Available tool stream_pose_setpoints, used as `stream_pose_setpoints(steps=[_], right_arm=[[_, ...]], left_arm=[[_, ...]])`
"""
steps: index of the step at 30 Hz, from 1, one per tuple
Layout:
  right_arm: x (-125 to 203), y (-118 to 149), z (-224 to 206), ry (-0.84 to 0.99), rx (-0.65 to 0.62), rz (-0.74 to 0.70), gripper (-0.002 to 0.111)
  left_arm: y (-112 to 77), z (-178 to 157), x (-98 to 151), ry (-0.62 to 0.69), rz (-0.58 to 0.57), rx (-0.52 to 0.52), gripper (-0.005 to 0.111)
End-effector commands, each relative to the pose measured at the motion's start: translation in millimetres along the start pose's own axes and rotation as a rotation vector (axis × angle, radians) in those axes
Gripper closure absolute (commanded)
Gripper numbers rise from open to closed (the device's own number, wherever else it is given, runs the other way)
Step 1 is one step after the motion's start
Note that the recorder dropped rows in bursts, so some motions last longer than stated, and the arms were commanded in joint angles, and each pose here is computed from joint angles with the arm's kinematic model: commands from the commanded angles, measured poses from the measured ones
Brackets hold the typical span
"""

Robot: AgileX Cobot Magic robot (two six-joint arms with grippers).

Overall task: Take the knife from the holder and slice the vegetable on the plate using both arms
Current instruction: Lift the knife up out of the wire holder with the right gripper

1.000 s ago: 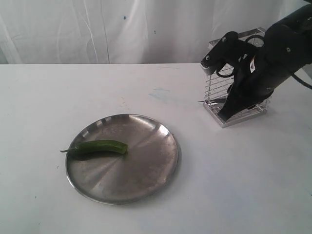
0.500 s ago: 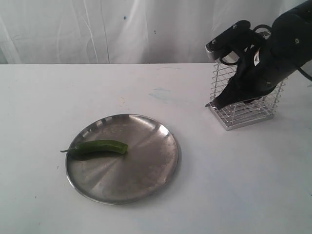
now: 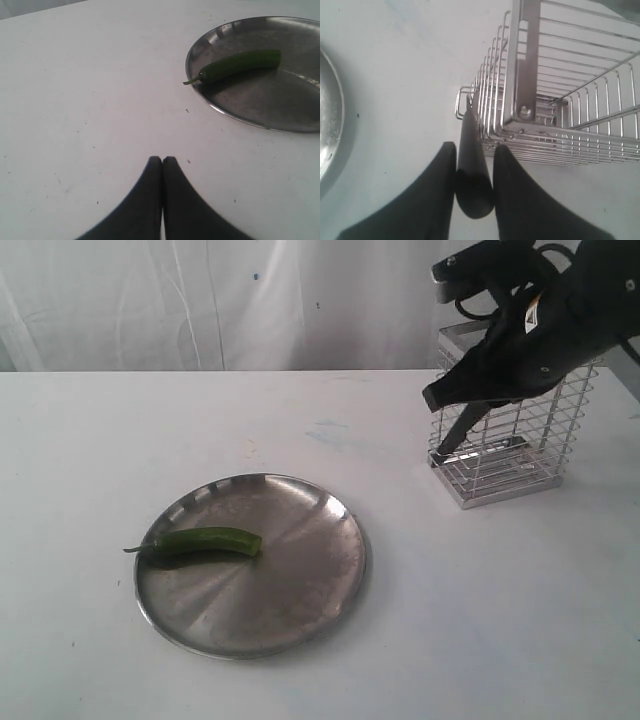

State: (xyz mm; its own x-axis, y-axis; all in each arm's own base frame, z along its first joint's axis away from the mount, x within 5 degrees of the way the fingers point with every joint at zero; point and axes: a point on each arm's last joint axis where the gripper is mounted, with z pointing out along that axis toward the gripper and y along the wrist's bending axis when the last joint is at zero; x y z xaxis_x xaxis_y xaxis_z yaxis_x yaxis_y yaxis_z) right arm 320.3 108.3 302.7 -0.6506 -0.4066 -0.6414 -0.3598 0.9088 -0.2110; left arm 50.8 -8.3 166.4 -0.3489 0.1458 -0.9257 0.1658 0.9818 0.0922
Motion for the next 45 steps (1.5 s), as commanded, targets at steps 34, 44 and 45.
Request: stream_pose_setpoints(steps=[34, 44, 45], right_arm=[[-27, -9, -45, -0.149, -0.006, 0.026, 0.108], [-27, -11, -58, -0.169, -0.002, 0.022, 0.108], [-27, -11, -60, -0.174, -0.001, 0.015, 0.108]], left_arm=[[-0.4, 0, 1, -0.004, -0.011, 0.002, 0.107], [-0.4, 0, 1, -0.004, -0.011, 0.002, 0.107], [-0.4, 0, 1, -0.004, -0.011, 0.002, 0.107]])
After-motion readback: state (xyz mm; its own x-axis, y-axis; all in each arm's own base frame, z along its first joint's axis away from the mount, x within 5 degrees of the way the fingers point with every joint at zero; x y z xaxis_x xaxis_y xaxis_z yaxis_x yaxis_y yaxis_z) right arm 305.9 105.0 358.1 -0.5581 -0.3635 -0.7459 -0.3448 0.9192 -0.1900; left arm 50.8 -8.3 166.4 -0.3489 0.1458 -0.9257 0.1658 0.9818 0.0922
